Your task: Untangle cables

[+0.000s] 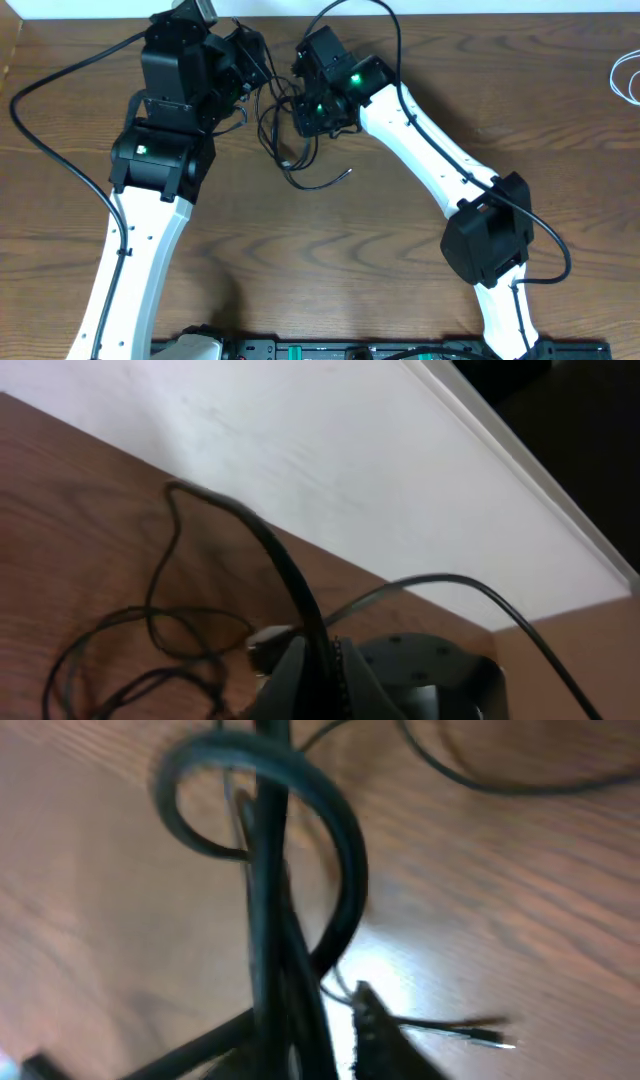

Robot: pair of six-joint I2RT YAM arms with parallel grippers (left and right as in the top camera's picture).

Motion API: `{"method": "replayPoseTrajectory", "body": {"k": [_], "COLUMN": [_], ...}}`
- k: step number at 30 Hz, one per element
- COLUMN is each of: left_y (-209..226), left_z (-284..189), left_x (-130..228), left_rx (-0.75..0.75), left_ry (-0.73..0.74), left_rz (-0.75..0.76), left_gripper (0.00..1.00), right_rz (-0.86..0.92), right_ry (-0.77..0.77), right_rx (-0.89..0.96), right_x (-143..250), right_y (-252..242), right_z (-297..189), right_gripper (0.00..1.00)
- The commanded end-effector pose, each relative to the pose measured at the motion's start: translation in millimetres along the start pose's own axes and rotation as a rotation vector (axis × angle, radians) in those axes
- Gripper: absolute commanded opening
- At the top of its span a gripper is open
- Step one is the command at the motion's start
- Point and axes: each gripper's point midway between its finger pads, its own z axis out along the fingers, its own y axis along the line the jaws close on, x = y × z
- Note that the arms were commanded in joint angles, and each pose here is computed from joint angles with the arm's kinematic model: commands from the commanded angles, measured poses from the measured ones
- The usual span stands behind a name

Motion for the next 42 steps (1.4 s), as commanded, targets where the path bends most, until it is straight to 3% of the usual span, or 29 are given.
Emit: {"method": "replayPoseTrajectory", "body": {"k": [1, 13, 25, 29, 33, 42], "left_y": [-1, 42, 88, 105, 109, 91], "left_z": [-29, -107, -114, -108, -86, -36], "left_x": [-29, -90, -80, -53, -8, 87], "left_rx": [0.014, -0.088, -0.218, -0.281, -0.262, -0.171], "left_ry": [-0.096, -0.319, -0.245, -0.131, 0.095, 0.528], "left_rz": [-0.022, -0.075, -0.091, -0.118, -0.137, -0.014], "left_gripper": [0.07, 0.07, 0.07, 0.07, 0.07, 0.07], "right_rz": [0.060, 0.221, 0.351, 0.317, 0.225, 0.161], "right_ry": [-0.028, -0.007, 0.039, 0.064, 0.073, 0.073], "right_rx": [0.124, 0.283, 0.369, 0.235, 0.081, 0.040], "right_x": [-11, -19, 7, 14, 11, 5], "right_y": [-47, -191, -295, -291, -260, -228], "right_z": [-2, -47, -80, -70, -61, -49], "right_gripper": [0.02, 0.01, 0.01, 0.01, 0.01, 0.01]}}
